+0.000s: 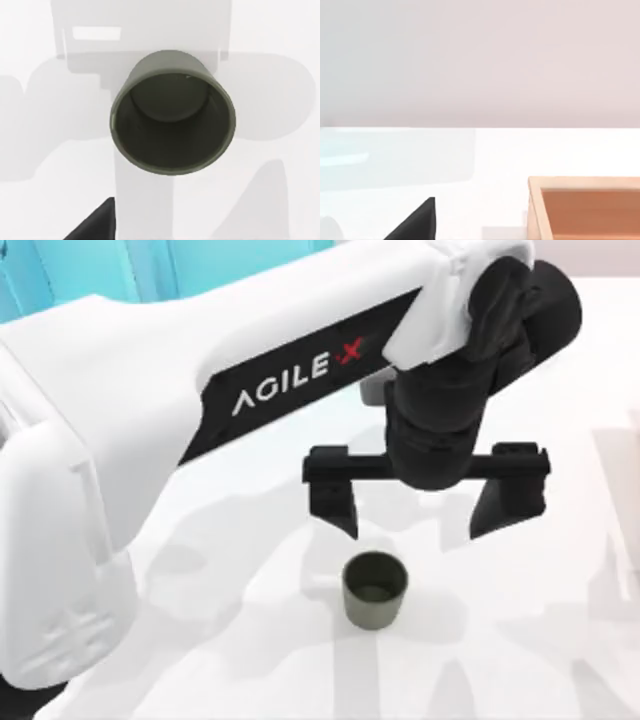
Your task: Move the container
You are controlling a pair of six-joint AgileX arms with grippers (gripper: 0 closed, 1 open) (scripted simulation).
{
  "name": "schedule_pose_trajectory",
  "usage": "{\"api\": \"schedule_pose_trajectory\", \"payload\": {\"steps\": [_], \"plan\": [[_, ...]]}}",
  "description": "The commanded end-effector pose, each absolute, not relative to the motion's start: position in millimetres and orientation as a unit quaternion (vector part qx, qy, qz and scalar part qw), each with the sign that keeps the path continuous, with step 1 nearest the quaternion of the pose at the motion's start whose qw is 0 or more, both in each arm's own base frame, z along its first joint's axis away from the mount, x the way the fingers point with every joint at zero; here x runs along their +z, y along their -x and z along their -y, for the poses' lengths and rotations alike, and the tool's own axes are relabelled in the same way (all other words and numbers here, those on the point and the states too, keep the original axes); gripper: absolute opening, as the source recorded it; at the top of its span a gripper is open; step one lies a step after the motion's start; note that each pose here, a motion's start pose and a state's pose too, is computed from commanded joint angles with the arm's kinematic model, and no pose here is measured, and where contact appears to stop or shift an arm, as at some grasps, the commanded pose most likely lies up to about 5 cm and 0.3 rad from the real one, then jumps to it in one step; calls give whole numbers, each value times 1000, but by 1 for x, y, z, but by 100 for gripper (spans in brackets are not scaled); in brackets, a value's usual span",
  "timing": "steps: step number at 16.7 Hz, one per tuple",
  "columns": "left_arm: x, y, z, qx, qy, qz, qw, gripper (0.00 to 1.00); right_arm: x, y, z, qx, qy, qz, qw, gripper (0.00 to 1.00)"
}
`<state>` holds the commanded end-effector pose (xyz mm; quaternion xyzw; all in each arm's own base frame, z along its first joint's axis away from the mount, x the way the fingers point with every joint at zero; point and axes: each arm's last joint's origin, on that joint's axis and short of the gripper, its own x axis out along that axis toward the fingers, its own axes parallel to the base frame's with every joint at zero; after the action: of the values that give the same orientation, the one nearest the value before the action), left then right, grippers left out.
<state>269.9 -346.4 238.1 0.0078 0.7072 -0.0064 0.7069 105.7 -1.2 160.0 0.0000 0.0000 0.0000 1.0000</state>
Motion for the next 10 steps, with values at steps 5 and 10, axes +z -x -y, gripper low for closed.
{"api": "schedule_pose_trajectory", "payload": {"steps": [5,10], "plan": [[219,-272,347,-6,-8,-707,707,100,160,-106,1,0,0,0,1000,100],[164,-272,349,-7,-7,-707,708,100,160,-106,1,0,0,0,1000,100]]}}
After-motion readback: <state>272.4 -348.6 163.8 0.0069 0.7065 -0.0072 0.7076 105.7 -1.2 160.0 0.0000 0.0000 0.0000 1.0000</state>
